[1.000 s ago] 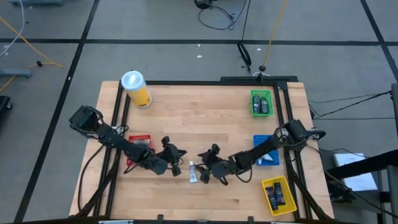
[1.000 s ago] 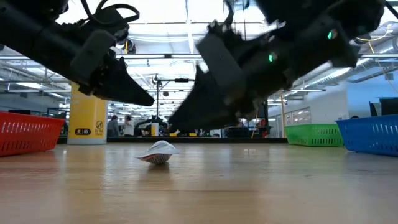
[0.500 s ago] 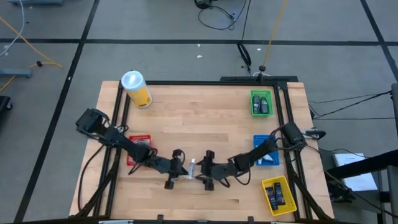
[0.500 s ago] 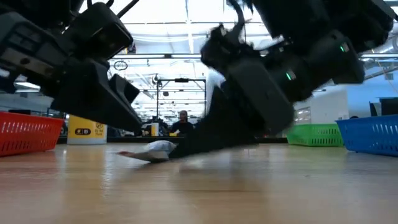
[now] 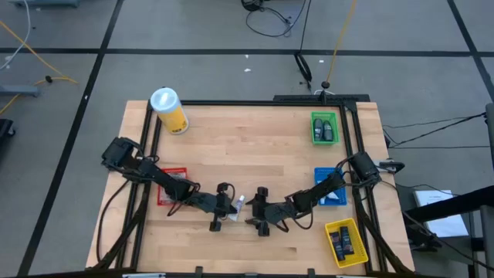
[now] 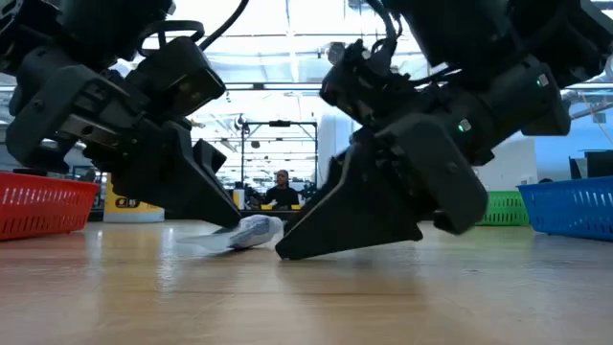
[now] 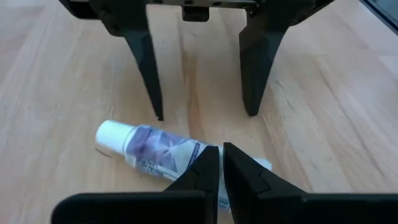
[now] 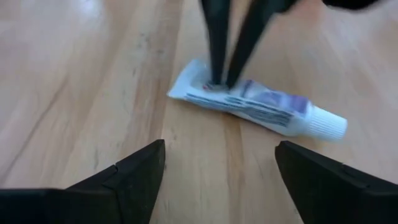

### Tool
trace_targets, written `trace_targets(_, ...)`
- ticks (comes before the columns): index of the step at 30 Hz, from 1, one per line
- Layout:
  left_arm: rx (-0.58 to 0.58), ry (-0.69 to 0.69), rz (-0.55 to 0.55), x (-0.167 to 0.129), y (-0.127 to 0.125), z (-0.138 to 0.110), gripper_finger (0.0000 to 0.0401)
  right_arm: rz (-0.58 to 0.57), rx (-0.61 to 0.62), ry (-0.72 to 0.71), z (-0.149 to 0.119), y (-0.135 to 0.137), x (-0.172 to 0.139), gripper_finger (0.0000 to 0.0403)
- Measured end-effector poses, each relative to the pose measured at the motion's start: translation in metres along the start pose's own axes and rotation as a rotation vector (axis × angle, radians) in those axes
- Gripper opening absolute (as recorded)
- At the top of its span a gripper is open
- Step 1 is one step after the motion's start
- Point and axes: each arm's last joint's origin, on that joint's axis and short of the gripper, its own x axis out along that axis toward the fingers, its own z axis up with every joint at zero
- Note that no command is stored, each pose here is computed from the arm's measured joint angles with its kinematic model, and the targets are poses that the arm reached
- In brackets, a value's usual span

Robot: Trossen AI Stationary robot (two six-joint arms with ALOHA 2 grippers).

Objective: Pick & Place Travel size toiletries
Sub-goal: Put the toothpaste into the blue bin

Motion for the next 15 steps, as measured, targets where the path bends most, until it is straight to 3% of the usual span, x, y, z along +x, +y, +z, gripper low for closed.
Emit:
trace_targets(4, -0.003, 0.001, 0.006, 0.000, 0.002, 0.000, 0.0021, 0.058, -0.155, -0.016, 0.009, 0.003, -0.007, 0.0290)
trace_targets(7, -0.003, 0.001, 0.005, 0.000, 0.002, 0.000, 0.0021, 0.067, -0.202, -0.038, 0.019, 0.003, -0.014, 0.0286)
trace_targets(15, -0.038, 0.052, -0.035, -0.014, 0.001, 0.009, 0.0021, 0.158, -0.222, -0.059, 0.028, -0.037, 0.000, 0.0283)
